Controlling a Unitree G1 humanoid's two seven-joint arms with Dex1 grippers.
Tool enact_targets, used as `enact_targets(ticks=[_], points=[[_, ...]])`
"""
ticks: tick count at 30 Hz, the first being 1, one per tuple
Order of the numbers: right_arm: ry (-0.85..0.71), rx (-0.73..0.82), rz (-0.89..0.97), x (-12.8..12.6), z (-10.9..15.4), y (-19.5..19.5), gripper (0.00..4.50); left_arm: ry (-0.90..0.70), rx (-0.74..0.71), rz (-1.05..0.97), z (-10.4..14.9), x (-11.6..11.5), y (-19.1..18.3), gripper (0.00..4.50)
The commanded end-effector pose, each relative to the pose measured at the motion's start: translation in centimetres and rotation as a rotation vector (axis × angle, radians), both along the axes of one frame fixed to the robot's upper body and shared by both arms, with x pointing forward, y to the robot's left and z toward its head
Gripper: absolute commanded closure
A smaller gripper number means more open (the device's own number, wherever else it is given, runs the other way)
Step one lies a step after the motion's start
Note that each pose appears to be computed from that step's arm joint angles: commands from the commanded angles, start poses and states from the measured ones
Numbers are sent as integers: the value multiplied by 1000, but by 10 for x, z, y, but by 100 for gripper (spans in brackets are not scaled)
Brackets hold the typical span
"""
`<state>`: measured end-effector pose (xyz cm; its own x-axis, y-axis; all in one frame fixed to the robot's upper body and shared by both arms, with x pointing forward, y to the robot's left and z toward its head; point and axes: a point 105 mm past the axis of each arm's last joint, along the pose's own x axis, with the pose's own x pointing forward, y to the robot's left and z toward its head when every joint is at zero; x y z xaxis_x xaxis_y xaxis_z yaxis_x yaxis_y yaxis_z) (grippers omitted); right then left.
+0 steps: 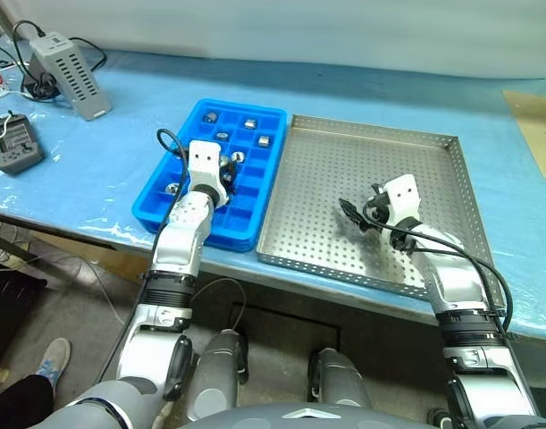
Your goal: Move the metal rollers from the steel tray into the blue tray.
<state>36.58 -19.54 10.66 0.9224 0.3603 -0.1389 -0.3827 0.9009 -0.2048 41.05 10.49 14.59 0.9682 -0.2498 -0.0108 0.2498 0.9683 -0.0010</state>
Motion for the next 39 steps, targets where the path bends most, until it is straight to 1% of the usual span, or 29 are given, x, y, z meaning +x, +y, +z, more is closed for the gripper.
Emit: enact_targets(ticks=[1, 3, 5, 9, 11, 12, 14, 15, 18, 20, 21, 23, 26, 28, 30, 32, 36, 39], points=[[-43, -7, -8, 0, 9, -4, 0, -70, -14, -77, 26, 2, -15, 264], [-45, -6, -12, 0, 10, -5, 0, -67, 0, -111, 26, 1, -20, 264], [-45, -5, -13, -1, 10, -4, 0, -46, 42, -147, 19, 0, -26, 264], [-43, -8, -17, -2, 7, -4, 0, 8, 69, -168, 8, 1, -30, 264], [-41, -7, -21, -3, 6, -5, 0, 13, 71, -163, 8, 3, -29, 192], [-40, -7, -25, -4, 5, -5, 0, 16, 71, -156, 8, 3, -28, 165], [-39, -5, -32, -5, 5, -7, 0, 16, 70, -143, 9, 6, -26, 98], [-40, -5, -38, -5, 5, -8, 0, -4, 57, -137, 15, 8, -25, 73], [-46, -3, -50, -6, 6, -11, 0, -60, 13, -138, 31, 12, -29, 73], [-62, 9, -74, -7, 10, -15, 0, -129, -28, -166, 51, 16, -39, 73], [-67, 13, -82, -8, 11, -17, 0, -148, -39, -175, 56, 17, -42, 73], [-85, 47, -107, -10, 17, -22, 0, -162, -50, -217, 62, 21, -57, 73], [-98, 67, -136, -17, 21, -29, 0, -157, -57, -312, 68, 26, -95, 73], [-102, 61, -171, -25, 20, -35, 0, -133, -46, -375, 68, 28, -125, 73], [-104, 59, -196, -33, 20, -39, 0, -117, -34, -410, 65, 28, -142, 73], [-104, 57, -247, -46, 18, -47, 0, -86, -33, -444, 59, 26, -159, 73], [-91, 54, -335, -73, 12, -58, 0, -40, -16, -438, 48, 26, -172, 73], [-85, 61, -399, -92, 10, -64, 0, -35, -24, -428, 50, 26, -176, 73]])
